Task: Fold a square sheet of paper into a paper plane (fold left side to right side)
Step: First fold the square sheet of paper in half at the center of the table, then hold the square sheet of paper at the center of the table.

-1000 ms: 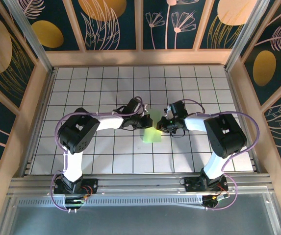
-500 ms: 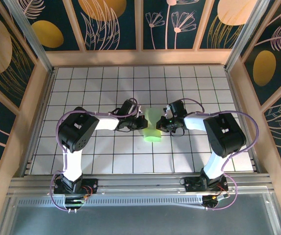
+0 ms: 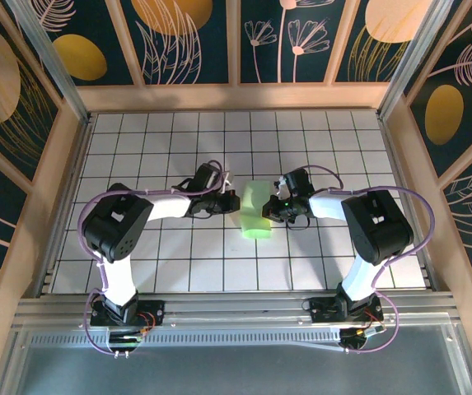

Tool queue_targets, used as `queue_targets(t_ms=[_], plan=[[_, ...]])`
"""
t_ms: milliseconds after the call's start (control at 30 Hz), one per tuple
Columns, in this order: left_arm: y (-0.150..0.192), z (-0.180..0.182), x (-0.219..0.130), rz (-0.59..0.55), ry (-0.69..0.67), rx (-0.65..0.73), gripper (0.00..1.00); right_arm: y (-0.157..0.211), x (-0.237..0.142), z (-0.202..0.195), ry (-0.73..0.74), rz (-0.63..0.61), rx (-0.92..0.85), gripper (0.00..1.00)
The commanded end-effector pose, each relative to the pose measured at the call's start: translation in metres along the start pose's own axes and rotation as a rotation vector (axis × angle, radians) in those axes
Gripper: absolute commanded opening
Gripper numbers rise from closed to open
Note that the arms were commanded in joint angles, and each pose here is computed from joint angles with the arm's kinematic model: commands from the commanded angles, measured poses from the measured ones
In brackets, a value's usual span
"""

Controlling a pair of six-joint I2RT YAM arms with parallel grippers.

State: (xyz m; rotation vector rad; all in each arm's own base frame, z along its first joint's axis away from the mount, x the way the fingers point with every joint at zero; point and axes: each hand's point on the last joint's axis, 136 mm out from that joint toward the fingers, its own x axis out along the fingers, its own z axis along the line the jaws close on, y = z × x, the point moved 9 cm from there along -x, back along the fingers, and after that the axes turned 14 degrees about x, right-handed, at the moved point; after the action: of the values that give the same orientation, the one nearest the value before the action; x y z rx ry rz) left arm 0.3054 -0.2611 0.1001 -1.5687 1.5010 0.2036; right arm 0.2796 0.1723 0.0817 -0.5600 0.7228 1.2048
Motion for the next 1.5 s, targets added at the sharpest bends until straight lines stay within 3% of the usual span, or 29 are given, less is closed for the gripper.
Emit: queue_targets(t_ms=[0, 233, 600, 1067, 1467], plan=[[-0.004, -0.023, 0.012, 0.032, 0.076, 0.072, 0.0, 0.013, 0.011, -0.041, 0.232, 0.013, 0.066, 0.0], [0.002, -0.02, 0.035, 0.078, 0.039, 0.061, 0.0, 0.014, 0.012, -0.04, 0.23, 0.016, 0.063, 0.0], [0.018, -0.006, 0.043, 0.129, -0.02, 0.028, 0.0, 0.014, 0.01, -0.034, 0.207, 0.019, 0.053, 0.0], [0.025, 0.0, 0.046, 0.156, -0.059, 0.007, 0.0, -0.009, -0.026, 0.036, -0.068, -0.094, -0.049, 0.0], [0.024, -0.001, 0.047, 0.161, -0.054, 0.005, 0.0, -0.032, 0.006, 0.054, -0.148, -0.072, -0.065, 0.0]])
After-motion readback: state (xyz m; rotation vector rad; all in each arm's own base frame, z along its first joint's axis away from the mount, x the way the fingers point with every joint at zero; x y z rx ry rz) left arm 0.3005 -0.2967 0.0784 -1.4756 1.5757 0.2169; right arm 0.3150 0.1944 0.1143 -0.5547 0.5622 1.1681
